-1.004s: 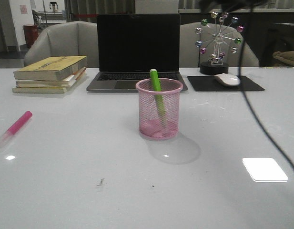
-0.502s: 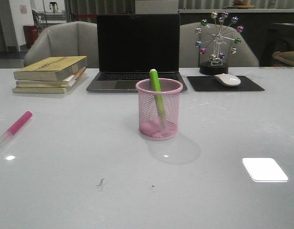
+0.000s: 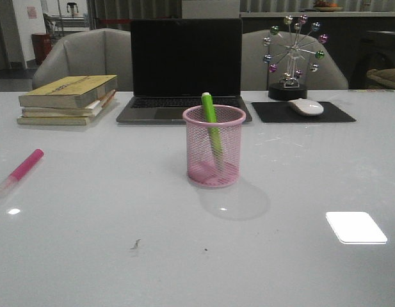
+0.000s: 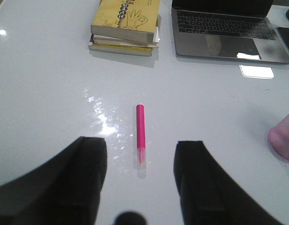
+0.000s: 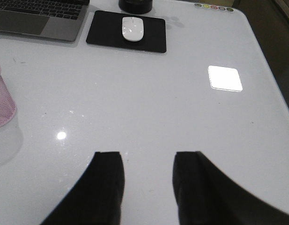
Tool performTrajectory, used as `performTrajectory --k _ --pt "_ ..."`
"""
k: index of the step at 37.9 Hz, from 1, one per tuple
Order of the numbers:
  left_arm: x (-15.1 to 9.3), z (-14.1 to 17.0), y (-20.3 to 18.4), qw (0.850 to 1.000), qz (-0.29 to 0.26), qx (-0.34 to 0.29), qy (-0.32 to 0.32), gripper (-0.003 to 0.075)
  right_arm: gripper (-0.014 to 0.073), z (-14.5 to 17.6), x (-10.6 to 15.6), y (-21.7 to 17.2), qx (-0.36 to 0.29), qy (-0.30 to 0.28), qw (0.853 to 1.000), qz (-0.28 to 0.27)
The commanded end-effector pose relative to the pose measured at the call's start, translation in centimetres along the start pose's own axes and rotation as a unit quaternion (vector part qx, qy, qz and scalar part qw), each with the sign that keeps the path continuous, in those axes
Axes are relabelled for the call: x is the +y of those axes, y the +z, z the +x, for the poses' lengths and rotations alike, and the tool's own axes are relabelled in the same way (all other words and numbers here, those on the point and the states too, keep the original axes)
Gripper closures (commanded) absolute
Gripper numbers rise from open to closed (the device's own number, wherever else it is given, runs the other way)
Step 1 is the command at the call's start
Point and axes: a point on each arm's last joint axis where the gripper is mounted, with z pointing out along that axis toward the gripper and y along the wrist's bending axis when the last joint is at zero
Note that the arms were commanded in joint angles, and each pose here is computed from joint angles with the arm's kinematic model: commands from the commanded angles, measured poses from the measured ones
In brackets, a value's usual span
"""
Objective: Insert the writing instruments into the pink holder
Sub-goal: 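Withdraw the right gripper away from the holder, then lower the left gripper onto the pink marker and close on it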
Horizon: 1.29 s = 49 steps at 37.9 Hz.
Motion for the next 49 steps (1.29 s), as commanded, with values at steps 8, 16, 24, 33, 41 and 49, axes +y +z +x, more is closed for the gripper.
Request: performTrajectory --k 8,16,24,33,41,49 --pt "-1.3 -5.8 5.3 0.999 0.026 -0.003 0.042 0.0318 0.0212 -1.4 -0.1 -0.5 -0.05 -0.007 0.999 0.005" --pt "-2.4 -8.1 12.1 0.997 0.042 0.048 0.053 0.0318 0.0212 -1.4 -0.1 -0.5 -0.047 -0.007 0.999 0.005" --pt "-2.4 -8.9 18.7 0.991 0.046 0.116 0.047 0.0318 0.0212 -1.1 -0.1 -0.5 -0.032 -0.007 0.999 0.005" --pt "-2.3 -7.9 23.9 0.981 0.051 0.184 0.046 0.0318 0.0212 -0.8 -0.2 -0.5 -0.017 -0.007 1.0 0.005" --pt "-1.6 -5.4 27.3 0.968 0.038 0.24 0.059 0.0318 0.0212 -0.8 -0.2 -0.5 -0.017 -0.007 1.0 0.005" --pt "-1.3 -3.9 28.8 0.961 0.037 0.268 0.057 0.0318 0.0212 -0.8 -0.2 -0.5 -0.017 -0.007 1.0 0.005"
